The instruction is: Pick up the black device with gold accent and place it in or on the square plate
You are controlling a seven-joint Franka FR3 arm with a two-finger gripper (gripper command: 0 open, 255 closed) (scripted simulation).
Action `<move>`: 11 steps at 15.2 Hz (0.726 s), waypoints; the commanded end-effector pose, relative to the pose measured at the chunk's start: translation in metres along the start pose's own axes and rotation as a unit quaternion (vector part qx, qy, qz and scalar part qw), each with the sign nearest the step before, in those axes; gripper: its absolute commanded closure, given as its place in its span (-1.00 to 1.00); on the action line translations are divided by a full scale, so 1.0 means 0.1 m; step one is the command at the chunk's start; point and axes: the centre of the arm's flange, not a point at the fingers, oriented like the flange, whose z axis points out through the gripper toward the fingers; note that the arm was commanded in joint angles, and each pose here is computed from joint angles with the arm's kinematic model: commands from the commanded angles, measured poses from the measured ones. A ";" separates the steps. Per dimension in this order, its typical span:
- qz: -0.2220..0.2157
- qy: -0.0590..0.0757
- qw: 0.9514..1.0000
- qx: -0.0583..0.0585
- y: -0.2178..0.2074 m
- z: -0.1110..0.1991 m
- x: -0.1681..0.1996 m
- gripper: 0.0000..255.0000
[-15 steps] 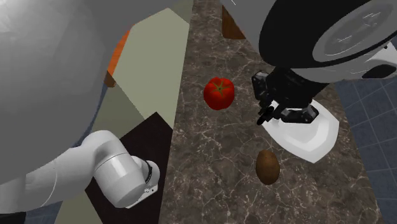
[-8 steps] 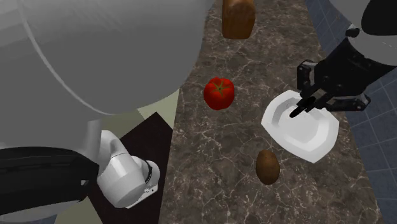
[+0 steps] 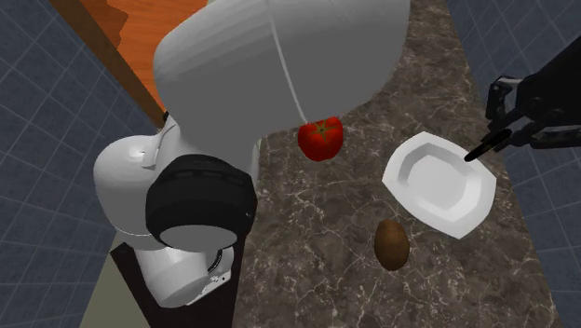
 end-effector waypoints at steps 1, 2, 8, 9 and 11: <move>-0.001 0.000 1.000 0.000 0.02 0.10 0.02 1.00; -0.001 0.000 1.000 0.000 0.02 0.15 0.02 1.00; -0.001 0.000 1.000 0.000 0.01 0.47 0.02 1.00; -0.001 0.000 1.000 0.000 0.01 0.52 0.02 1.00; -0.001 0.000 1.000 0.000 0.01 0.63 0.02 1.00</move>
